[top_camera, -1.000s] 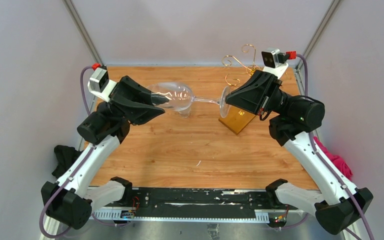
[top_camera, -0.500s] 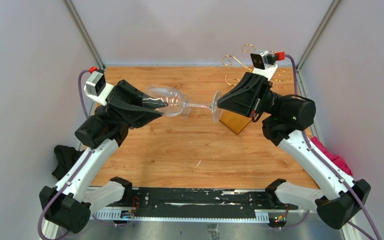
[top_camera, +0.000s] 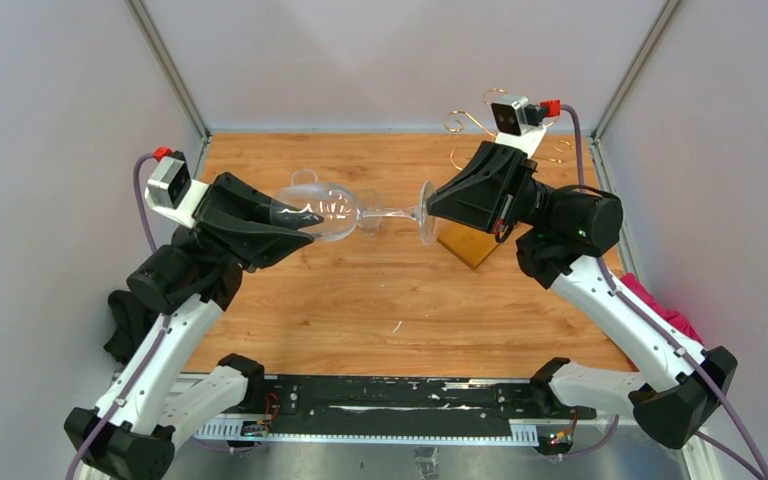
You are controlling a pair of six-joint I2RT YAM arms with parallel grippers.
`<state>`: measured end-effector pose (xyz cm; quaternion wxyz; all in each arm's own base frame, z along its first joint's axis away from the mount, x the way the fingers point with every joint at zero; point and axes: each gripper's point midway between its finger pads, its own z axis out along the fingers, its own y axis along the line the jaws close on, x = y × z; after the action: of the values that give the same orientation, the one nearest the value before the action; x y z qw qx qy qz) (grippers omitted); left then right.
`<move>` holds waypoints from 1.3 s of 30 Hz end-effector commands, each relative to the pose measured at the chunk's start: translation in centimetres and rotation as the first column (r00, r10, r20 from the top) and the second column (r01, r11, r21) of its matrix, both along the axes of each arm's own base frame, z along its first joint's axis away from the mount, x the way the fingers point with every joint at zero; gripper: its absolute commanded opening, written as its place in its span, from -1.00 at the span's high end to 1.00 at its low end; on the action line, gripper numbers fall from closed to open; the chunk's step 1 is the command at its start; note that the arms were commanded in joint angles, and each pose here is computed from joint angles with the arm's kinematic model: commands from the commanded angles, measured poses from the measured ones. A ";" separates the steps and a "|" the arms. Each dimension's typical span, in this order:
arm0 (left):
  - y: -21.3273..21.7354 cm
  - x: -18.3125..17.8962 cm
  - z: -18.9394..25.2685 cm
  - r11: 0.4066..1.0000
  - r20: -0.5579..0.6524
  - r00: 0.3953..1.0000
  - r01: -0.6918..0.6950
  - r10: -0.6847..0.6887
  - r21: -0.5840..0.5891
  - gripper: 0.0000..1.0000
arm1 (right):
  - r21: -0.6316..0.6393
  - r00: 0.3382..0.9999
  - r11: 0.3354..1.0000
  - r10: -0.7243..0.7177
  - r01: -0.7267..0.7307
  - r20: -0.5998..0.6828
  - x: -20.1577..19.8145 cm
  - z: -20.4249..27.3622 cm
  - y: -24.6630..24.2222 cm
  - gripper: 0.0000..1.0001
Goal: Take the wine glass off the wine glass rack
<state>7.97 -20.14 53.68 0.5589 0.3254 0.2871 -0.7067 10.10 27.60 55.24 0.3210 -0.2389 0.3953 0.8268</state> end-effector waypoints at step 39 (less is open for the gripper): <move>7.2 3.6 0.4 0.732 -0.282 0.695 -0.680 0.661 0.040 1.00 | -0.111 0.989 0.984 -0.145 0.140 -0.037 2.8 -3.6 2.1 -0.85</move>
<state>10.87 -15.28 53.19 0.7027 0.1242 0.4236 -0.5580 14.05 30.28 51.05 0.3342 -0.1922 0.4816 0.7870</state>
